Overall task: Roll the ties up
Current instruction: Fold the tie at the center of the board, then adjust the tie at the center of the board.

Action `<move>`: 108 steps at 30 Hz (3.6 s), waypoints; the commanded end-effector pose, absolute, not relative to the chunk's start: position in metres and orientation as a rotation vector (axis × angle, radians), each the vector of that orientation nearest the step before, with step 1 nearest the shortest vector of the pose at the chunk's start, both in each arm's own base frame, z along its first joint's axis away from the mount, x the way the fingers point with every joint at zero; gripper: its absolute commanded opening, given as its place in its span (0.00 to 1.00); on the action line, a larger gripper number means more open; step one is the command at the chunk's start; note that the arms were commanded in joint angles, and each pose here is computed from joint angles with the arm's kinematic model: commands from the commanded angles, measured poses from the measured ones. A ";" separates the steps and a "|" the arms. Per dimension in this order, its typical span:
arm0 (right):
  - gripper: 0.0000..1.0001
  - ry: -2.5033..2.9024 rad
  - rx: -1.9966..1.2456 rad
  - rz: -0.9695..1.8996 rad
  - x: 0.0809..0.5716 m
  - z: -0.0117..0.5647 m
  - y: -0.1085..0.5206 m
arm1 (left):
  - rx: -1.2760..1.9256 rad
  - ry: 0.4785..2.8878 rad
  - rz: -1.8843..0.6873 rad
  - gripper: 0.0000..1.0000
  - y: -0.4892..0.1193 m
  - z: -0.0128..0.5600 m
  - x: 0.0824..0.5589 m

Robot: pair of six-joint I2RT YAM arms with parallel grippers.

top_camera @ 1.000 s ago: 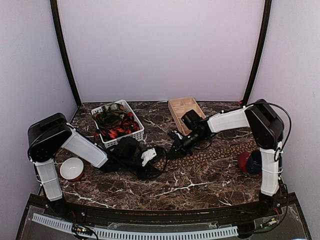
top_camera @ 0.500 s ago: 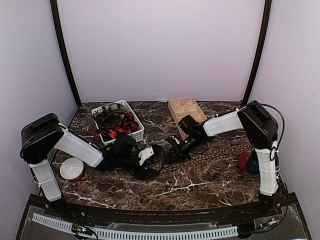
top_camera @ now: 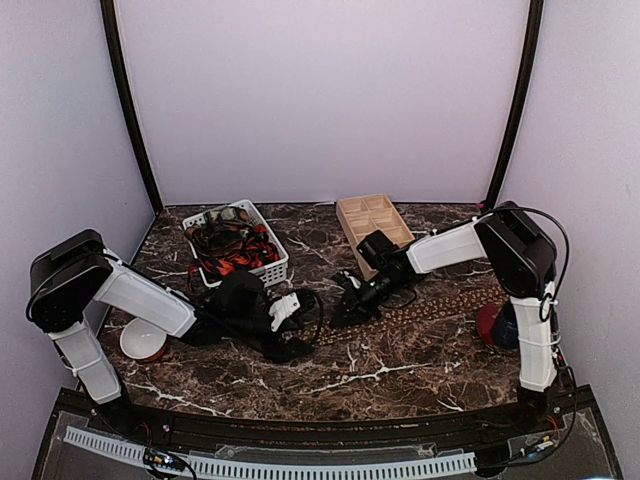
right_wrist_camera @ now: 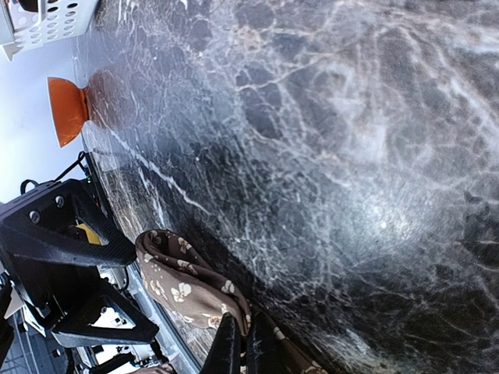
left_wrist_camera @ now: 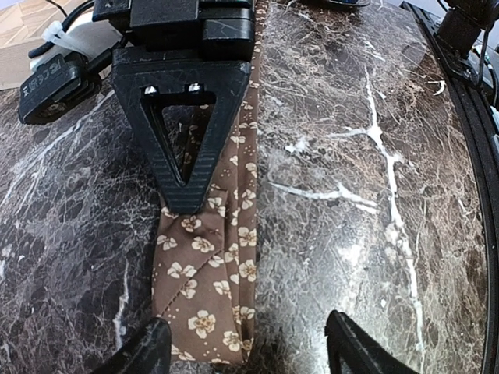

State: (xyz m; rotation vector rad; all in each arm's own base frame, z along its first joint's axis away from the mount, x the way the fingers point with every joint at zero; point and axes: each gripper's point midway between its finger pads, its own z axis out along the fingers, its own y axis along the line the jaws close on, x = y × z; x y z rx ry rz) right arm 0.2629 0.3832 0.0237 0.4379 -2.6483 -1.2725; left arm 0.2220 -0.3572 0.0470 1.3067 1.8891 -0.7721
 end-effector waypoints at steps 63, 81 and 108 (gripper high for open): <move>0.00 -2.681 0.534 -1.123 0.235 0.000 0.371 | 1.252 1.827 -0.841 0.39 -0.393 0.073 0.230; 0.07 -2.678 0.523 -1.205 0.238 0.020 0.368 | 1.312 1.975 -0.742 0.35 -0.384 0.008 0.232; 0.01 -2.654 0.539 -1.209 0.239 0.014 0.381 | 1.311 1.854 -0.738 0.61 -0.355 0.052 0.212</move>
